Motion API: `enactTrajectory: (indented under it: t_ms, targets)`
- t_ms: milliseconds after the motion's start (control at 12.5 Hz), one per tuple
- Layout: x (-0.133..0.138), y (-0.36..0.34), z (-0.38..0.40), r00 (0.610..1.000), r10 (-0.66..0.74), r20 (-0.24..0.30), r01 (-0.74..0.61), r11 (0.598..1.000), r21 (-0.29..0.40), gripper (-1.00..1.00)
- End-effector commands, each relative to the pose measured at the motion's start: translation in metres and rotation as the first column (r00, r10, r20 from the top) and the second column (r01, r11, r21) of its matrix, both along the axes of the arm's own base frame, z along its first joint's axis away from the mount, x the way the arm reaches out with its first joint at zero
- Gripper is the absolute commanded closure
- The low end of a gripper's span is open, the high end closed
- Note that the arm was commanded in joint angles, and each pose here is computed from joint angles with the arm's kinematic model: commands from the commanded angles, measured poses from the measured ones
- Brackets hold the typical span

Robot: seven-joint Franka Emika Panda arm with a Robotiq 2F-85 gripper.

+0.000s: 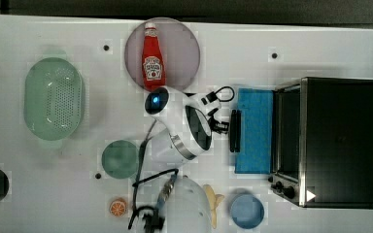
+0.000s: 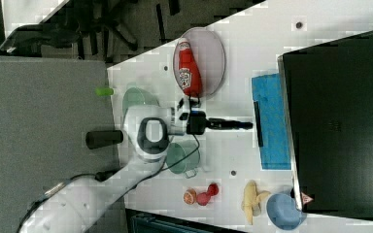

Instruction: Flap open oven.

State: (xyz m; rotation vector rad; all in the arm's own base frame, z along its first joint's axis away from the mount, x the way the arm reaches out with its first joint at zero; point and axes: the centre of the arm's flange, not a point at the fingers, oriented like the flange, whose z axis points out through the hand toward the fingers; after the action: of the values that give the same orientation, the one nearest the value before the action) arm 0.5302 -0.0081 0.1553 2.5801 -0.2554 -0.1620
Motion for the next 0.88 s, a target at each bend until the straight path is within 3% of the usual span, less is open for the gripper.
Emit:
enactTrajectory:
  t_ms: [80, 320, 560, 880]
  targets:
    - [0.039, 0.002, 0.121, 0.947, -0.189, 0.260, 0.154, 0.977, 0.149, 0.65]
    - [0.037, -0.014, 0.196, 0.860, -0.406, 0.309, 0.303, 0.893, 0.333, 0.65]
    - [0.024, -0.031, 0.258, 0.784, -0.558, 0.273, 0.398, 0.789, 0.469, 0.65]
    - [-0.009, -0.032, 0.344, 0.786, -0.589, 0.186, 0.443, 0.748, 0.494, 0.65]
